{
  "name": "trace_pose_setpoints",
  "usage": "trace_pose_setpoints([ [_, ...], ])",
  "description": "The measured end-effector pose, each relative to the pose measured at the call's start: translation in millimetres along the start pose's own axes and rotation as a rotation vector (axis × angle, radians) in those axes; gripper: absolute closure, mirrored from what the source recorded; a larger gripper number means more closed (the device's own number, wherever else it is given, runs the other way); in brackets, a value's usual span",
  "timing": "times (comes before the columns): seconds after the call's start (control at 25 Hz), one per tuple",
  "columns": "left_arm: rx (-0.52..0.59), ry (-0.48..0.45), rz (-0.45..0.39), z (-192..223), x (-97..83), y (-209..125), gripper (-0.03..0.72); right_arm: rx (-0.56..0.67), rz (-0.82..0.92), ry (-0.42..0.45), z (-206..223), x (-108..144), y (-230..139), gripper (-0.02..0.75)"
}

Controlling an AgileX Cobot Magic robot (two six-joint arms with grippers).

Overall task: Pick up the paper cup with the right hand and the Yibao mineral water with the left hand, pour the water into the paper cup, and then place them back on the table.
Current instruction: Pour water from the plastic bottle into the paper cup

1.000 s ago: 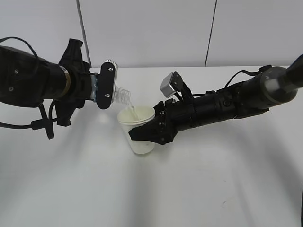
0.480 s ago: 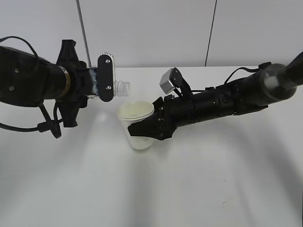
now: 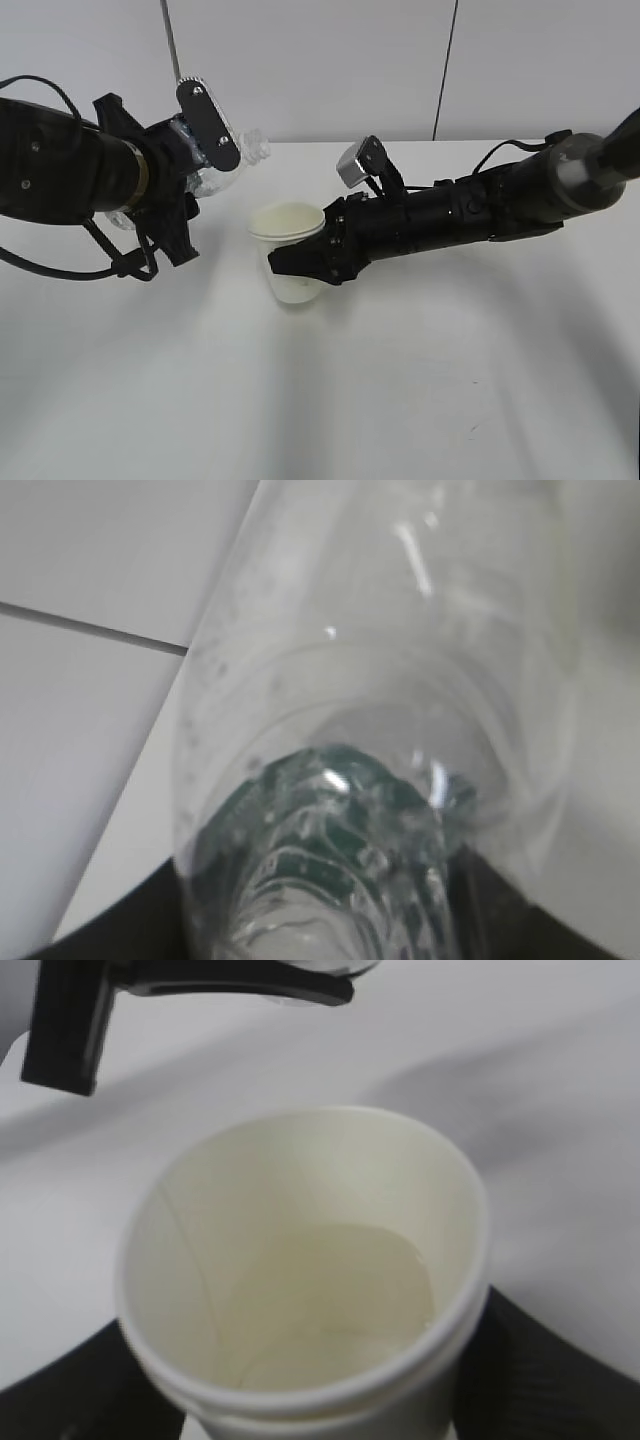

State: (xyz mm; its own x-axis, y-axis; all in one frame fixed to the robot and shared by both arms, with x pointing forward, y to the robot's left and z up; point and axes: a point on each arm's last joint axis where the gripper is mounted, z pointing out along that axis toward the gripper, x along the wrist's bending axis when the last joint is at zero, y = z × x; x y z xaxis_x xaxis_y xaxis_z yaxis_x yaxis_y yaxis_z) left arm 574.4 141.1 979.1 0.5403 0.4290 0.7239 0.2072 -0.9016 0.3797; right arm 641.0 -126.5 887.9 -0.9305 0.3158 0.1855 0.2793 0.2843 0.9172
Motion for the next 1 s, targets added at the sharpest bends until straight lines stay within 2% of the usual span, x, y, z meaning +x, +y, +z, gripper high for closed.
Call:
trace_pose_setpoints([
  [0.44,-0.015,-0.025,-0.387,0,-1.7,2,0.355,-0.043,0.076,-0.117,-9,-16,2,0.206],
  [0.72,-0.029,-0.083,-0.623,8,9.8,-13,0.355,-0.065,0.138,-0.17,-27,-31,-2,0.206],
  [0.88,-0.04,-0.118,-0.703,13,18.1,-24,0.355,-0.072,0.149,-0.187,-32,-35,-2,0.206],
  [1.0,-0.055,-0.15,-0.727,15,22.7,-30,0.355,-0.072,0.149,-0.187,-32,-35,-2,0.206],
])
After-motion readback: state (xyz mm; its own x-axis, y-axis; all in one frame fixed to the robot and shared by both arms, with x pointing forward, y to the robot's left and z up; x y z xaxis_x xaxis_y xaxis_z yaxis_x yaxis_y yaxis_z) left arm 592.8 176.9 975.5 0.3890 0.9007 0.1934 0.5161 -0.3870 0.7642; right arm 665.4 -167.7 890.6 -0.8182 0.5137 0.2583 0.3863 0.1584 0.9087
